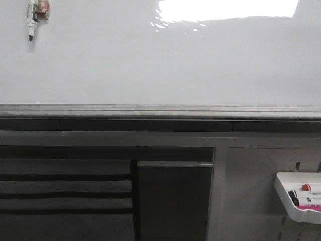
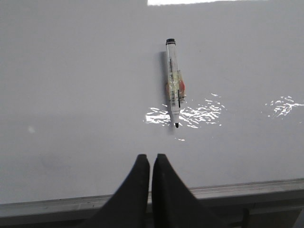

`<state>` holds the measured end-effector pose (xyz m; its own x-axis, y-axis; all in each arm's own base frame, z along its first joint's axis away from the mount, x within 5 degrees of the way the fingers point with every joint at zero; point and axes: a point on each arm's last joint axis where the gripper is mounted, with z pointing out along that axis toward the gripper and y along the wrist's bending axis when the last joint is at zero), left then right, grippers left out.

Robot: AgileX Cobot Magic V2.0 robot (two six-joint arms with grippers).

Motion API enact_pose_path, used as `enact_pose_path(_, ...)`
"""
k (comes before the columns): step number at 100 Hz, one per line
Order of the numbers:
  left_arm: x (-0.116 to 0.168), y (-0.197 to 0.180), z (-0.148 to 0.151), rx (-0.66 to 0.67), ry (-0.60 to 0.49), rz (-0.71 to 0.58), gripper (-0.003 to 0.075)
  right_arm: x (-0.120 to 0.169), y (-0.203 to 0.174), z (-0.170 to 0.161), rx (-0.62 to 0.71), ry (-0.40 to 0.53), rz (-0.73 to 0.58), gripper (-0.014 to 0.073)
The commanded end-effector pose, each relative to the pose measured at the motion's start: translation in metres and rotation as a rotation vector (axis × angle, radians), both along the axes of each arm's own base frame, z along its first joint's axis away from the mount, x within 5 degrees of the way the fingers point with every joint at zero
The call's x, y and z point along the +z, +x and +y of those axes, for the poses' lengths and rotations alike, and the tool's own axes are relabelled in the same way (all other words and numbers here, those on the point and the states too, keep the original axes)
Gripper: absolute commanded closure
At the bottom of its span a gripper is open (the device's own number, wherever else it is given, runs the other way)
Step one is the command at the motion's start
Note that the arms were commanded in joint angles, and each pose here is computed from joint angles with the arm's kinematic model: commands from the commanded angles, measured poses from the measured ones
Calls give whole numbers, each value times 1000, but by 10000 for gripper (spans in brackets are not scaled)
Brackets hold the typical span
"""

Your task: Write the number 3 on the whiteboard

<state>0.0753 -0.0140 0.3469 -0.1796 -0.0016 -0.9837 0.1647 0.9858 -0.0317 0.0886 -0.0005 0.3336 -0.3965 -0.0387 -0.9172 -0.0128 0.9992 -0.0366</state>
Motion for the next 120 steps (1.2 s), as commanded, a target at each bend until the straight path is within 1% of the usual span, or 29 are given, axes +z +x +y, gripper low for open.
enact_pose_path(1,15,6,0,10,-11,-66,731,16,7,-1,-2,-15,-84,615)
enact_pose_path(5,13,9,0,8,-4,-53,704,15,10,-1,-2,-16,-76,557)
enact_pose_path(10,12,14,-1,5,12,-36,638,14,13,-1,-2,-15,-65,471)
enact_pose_path(16,9,20,-1,5,19,-11,514,13,16,-1,3,-10,-57,356)
enact_pose_path(21,7,26,-2,4,23,10,410,13,19,0,9,-10,-60,284)
enact_pose_path(22,7,26,-2,4,25,13,384,13,19,0,13,-10,-63,277)
enact_pose_path(27,5,32,-2,3,30,34,307,14,22,1,21,-3,-72,239)
enact_pose_path(32,2,39,-3,4,32,56,270,14,25,3,33,3,-81,239)
enact_pose_path(41,-2,52,-4,7,30,82,279,15,31,8,72,15,-78,243)
enact_pose_path(52,-8,70,-6,10,27,117,301,16,43,18,144,17,-35,244)
enact_pose_path(65,-18,92,-8,15,26,169,303,22,58,37,267,8,-4,244)
enact_pose_path(73,-19,105,-13,-4,30,200,303,24,65,51,342,6,14,244)
enact_pose_path(81,-17,118,-20,-30,34,194,303,28,72,66,413,6,15,244)
enact_pose_path(92,-13,137,-31,-58,38,124,303,28,82,84,478,5,28,244)
enact_pose_path(103,-14,157,-41,-72,35,92,303,26,91,95,508,5,35,244)
enact_pose_path(120,-19,188,-58,-107,68,107,303,22,97,100,515,10,41,244)
